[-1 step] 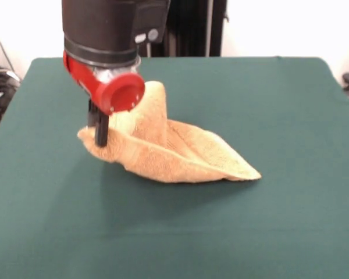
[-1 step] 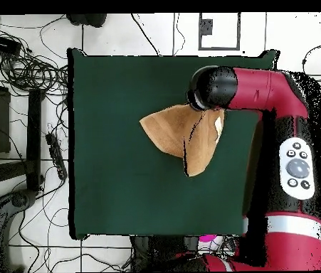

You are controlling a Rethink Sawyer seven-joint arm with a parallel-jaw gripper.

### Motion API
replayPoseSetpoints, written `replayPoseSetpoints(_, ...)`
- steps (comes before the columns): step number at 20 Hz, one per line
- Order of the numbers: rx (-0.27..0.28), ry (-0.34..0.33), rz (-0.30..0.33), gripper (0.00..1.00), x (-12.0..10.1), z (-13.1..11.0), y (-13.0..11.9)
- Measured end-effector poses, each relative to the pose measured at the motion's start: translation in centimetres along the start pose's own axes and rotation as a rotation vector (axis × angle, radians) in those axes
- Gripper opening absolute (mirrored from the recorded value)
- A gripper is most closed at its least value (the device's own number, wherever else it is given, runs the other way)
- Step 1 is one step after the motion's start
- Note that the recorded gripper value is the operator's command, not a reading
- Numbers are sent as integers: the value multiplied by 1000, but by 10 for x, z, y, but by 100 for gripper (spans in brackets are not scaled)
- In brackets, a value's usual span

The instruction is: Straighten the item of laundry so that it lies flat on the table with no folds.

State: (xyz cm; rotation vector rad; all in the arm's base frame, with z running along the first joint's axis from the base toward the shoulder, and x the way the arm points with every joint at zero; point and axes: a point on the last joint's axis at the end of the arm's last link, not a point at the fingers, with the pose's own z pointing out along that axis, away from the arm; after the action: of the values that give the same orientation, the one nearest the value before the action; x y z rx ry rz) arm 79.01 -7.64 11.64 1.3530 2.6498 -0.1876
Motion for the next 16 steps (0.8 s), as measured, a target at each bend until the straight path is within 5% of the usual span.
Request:
replayPoseSetpoints(6,-68,-11,-112,0,-6,4,33)
replayPoseSetpoints(16,-381,133,-284,0,14,-4,109)
